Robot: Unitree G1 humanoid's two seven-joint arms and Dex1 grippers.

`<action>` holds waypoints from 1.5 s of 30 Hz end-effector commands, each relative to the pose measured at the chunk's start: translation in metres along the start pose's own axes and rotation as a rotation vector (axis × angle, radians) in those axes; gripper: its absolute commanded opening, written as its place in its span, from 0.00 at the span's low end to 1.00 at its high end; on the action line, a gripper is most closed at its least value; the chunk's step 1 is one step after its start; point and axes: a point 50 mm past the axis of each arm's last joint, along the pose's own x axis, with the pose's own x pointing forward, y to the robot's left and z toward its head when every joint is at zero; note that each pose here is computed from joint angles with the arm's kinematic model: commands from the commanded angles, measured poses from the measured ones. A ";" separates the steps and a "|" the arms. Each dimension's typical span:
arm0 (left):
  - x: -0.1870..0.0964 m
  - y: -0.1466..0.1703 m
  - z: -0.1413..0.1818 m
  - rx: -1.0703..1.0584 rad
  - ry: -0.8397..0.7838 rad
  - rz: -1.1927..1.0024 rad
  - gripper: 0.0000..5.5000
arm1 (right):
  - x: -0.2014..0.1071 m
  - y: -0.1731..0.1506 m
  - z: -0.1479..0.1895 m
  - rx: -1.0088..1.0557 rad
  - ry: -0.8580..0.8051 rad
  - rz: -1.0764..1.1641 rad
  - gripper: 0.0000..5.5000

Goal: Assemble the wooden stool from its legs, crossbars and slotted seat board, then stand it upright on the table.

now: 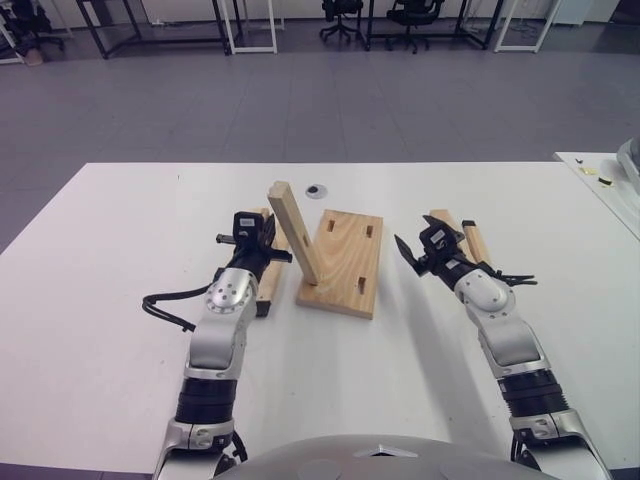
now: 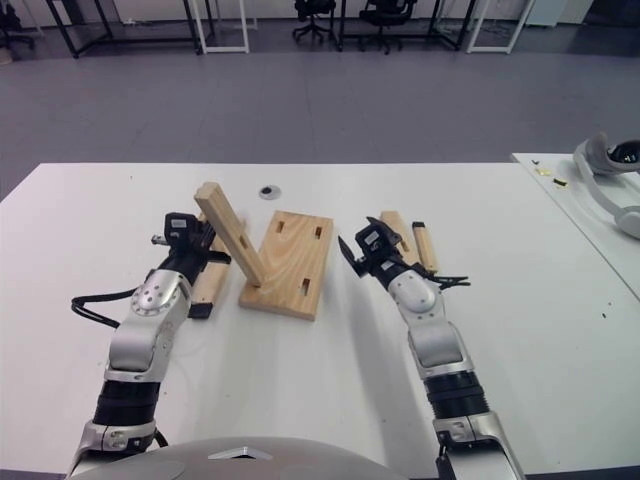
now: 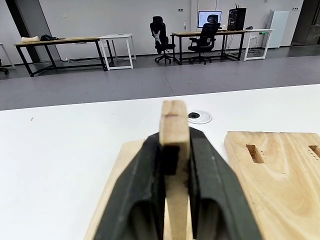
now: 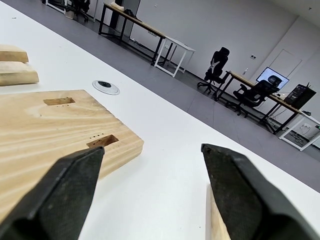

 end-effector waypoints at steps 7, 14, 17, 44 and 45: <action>-0.024 -0.014 -0.075 -0.010 0.336 -0.014 0.07 | 0.002 -0.002 0.000 -0.009 0.001 -0.005 0.66; -0.015 -0.002 -0.058 0.039 0.254 0.065 0.07 | 0.002 0.001 0.000 -0.018 -0.002 -0.004 0.66; -0.012 -0.001 -0.048 0.041 0.203 0.066 0.14 | 0.003 0.002 0.000 -0.019 -0.006 -0.004 0.66; -0.059 -0.004 -0.060 0.022 0.488 -0.041 0.65 | 0.002 0.018 -0.003 0.013 -0.007 -0.014 0.66; -0.059 -0.003 -0.060 0.016 0.486 -0.036 0.63 | 0.001 0.018 -0.004 0.015 -0.007 -0.017 0.66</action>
